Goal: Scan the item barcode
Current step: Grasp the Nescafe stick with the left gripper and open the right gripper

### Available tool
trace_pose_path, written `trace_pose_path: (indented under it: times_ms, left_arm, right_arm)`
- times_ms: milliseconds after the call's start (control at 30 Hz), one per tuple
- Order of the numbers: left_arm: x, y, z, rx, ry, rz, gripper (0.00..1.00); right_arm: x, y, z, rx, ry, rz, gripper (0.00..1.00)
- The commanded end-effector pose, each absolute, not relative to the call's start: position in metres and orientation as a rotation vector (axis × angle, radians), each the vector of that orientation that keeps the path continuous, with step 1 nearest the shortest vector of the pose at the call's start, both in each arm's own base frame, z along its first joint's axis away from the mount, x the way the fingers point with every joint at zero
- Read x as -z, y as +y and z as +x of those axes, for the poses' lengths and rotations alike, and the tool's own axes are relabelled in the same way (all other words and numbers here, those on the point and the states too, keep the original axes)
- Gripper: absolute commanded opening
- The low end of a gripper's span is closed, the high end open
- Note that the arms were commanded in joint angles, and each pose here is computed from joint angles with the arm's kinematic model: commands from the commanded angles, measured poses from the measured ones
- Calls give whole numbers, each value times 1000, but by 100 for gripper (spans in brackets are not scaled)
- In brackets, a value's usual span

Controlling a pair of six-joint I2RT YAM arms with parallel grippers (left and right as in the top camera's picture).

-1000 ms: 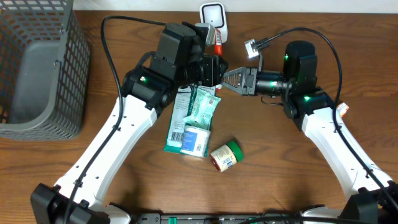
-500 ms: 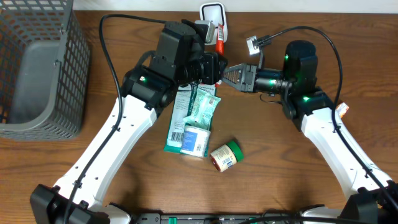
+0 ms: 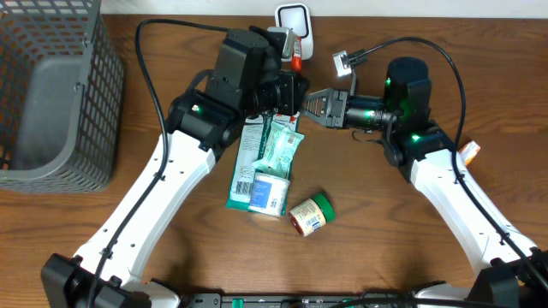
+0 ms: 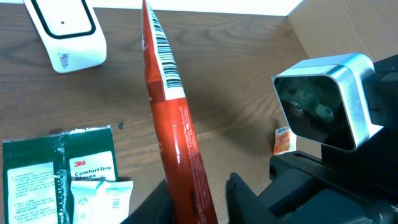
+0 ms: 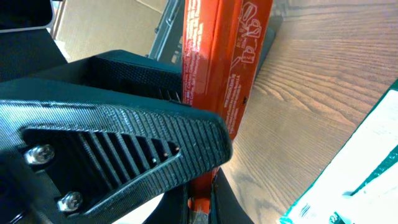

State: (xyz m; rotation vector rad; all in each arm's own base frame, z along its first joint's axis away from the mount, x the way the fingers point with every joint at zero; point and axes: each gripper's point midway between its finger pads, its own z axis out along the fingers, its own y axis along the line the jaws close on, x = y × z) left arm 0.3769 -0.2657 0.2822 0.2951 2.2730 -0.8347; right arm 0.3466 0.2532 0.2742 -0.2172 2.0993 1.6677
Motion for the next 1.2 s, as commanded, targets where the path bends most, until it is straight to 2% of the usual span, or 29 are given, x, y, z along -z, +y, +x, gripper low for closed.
trace_pose_path:
  times_ms: [0,167,233,333,367,500,533,700,767,833,967,1033,1167]
  left_arm:
    - [-268,-276,365,864,2322,362,25]
    - [-267,-276,364,863,2330,361,25]
    - [-265,-275,363,861,2337,361,36]
    - [-265,-275,363,860,2342,360,35]
    - [-265,-275,363,860,2342,360,34]
    - [-265,-275,363,860,2342,361,19]
    - [-265,-275,363,859,2342,361,10]
    - [-267,-276,364,858,2327,369,8]
    - [-267,-275,364,846,2319,397,7]
    - [-267,-275,363,835,2316,421,7]
    - [-263,-272,360,812,2322,459,7]
    - [-259,-271,357,782,2324,518,7]
    - [-252,-258,352,662,2358,607,7]
  right_arm:
    - [-301,257,345,-1676,2021,-268,1]
    - [-304,257,346,-1677,2008,-271,1]
    - [-306,257,346,-1677,1997,-277,1]
    - [-309,258,346,-1683,1987,-274,1]
    - [-310,258,346,-1683,1983,-277,1]
    - [-310,258,347,-1682,1978,-280,1]
    - [-310,258,347,-1682,1978,-280,1]
    - [-311,257,347,-1684,1973,-286,3]
    - [-313,256,346,-1688,1963,-298,10]
    - [-317,252,346,-1695,1943,-321,27]
    - [-320,240,346,-1711,1928,-346,49]
    - [-321,231,347,-1721,1925,-352,53]
    - [-322,209,351,-1727,1918,-345,55]
